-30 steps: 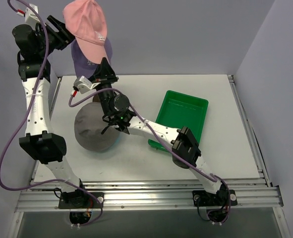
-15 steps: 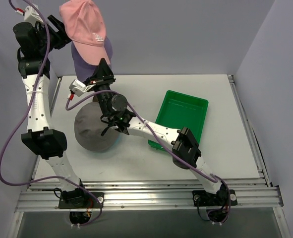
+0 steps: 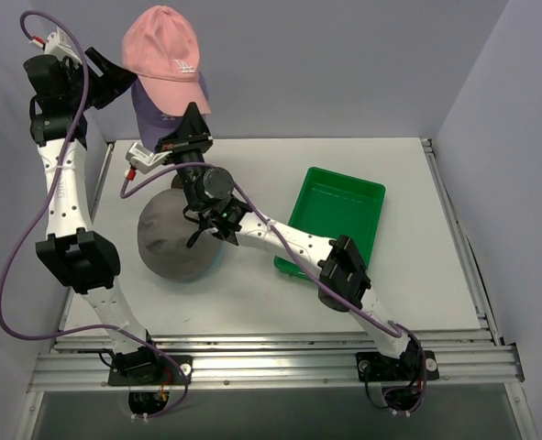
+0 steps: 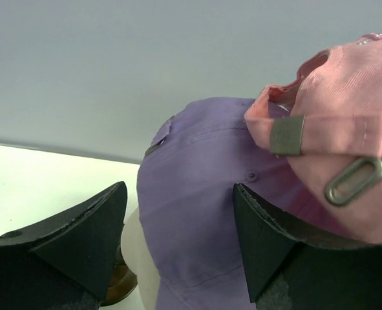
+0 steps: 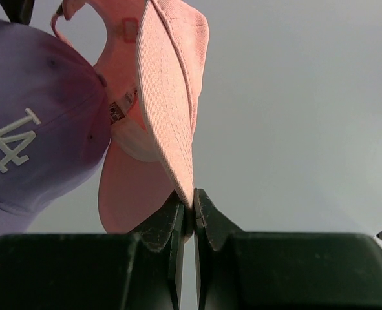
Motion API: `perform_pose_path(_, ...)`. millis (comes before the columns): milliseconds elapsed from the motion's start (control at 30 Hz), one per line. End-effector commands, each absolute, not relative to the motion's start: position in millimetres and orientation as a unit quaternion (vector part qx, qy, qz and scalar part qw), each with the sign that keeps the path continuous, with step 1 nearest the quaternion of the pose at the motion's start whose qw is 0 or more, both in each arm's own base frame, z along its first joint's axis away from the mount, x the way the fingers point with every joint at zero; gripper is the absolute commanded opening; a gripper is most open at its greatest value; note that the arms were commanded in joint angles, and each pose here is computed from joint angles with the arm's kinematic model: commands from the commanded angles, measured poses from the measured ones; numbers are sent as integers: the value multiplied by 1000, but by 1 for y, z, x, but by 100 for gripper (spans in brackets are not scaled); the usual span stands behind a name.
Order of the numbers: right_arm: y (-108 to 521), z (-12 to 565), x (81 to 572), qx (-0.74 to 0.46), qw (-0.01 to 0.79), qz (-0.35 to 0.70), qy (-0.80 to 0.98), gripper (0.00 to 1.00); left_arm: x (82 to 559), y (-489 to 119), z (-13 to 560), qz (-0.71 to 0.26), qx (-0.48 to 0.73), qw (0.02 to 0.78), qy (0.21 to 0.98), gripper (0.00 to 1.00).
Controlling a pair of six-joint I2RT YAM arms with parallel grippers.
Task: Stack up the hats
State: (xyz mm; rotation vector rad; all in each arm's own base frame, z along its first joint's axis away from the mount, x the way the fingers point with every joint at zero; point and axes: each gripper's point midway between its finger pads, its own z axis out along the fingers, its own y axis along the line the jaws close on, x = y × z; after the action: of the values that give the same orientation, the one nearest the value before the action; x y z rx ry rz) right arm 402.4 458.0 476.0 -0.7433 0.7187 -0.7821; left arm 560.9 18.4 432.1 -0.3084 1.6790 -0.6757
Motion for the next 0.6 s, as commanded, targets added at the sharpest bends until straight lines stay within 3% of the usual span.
perform_pose_path(0, 437, 496, 406, -323, 791, -395, 337, 0, 558, 21, 427, -287, -122, 605, 733, 75)
perform_pose_path(567, 473, 440, 403, -412, 731, -433, 329, 0, 528, 64, 418, -286, -195, 595, 726, 75)
